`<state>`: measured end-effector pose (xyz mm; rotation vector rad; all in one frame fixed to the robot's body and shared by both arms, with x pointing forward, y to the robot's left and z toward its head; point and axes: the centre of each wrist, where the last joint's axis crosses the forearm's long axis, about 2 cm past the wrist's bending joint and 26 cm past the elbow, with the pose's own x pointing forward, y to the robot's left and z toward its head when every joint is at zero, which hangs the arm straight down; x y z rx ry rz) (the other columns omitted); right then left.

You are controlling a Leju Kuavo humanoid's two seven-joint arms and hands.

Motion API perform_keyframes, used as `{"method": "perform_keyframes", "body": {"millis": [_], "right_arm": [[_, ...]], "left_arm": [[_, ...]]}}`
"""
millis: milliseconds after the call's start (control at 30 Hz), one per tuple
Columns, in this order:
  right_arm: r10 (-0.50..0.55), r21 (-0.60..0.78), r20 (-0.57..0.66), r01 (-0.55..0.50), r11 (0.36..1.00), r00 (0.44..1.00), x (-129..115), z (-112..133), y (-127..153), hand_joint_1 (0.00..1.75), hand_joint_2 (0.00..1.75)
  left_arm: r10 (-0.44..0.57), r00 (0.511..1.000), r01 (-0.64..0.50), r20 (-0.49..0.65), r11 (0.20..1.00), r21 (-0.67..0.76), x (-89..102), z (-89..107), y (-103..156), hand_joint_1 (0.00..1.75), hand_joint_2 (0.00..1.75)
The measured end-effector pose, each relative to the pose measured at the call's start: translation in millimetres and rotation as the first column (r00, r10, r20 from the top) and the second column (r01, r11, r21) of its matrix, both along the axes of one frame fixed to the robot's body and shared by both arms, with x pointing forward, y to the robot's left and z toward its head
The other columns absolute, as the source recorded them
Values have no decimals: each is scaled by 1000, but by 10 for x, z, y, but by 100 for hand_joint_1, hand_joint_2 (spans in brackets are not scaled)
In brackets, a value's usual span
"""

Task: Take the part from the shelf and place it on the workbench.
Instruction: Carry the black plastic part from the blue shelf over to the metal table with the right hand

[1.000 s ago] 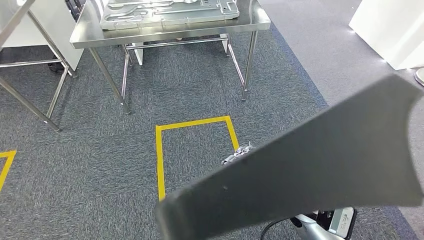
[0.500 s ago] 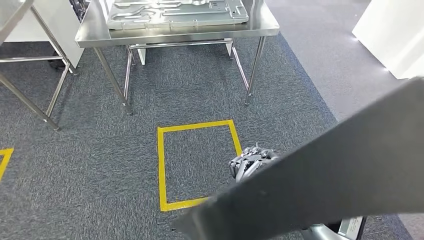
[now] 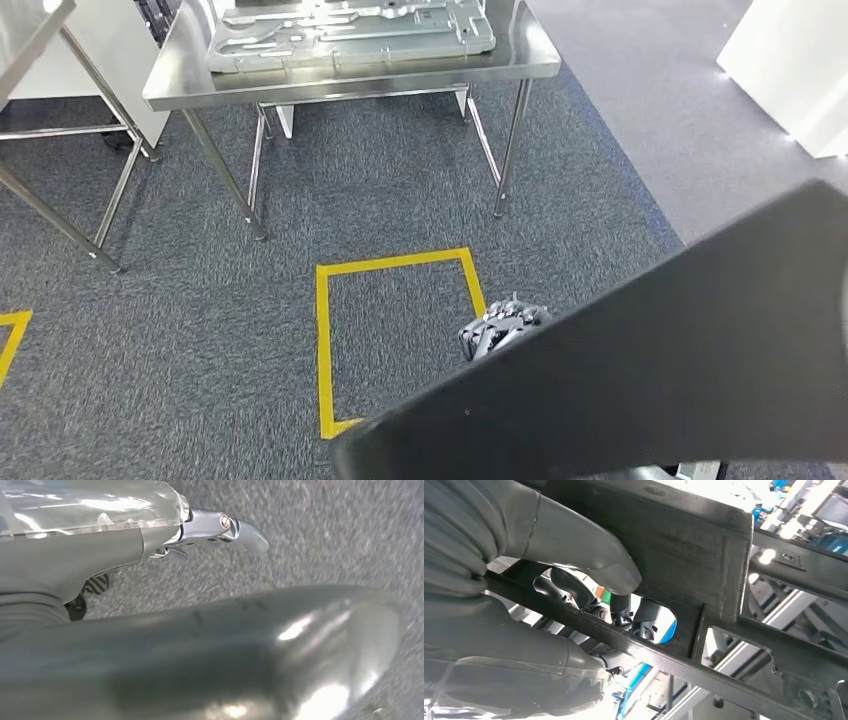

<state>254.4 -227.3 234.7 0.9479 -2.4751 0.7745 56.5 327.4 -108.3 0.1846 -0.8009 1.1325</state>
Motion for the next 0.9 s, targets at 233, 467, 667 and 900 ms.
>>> {"method": "perform_keyframes", "body": {"millis": [233, 467, 667, 900], "right_arm": [[-2, 1, -2, 2, 1000, 1000, -5, -5, -2, 175, 175], [-2, 8, 2, 2, 1000, 1000, 11, 17, -14, 175, 175], [4, 15, -3, -4, 1000, 1000, 31, 26, -26, 175, 175], [3, 18, -2, -3, 1000, 1000, 58, 40, -37, 175, 175]], "left_arm": [[-8, 1000, 8, -7, 1000, 0, -18, -3, -1, 0, 0], [-7, 1000, 7, -7, 1000, -1, -4, -1, -1, 0, 0], [-6, 1000, 6, -6, 1000, -1, 14, 2, -1, 0, 0], [-7, 1000, 7, -3, 1000, -3, 40, 5, -8, 0, 0]]}}
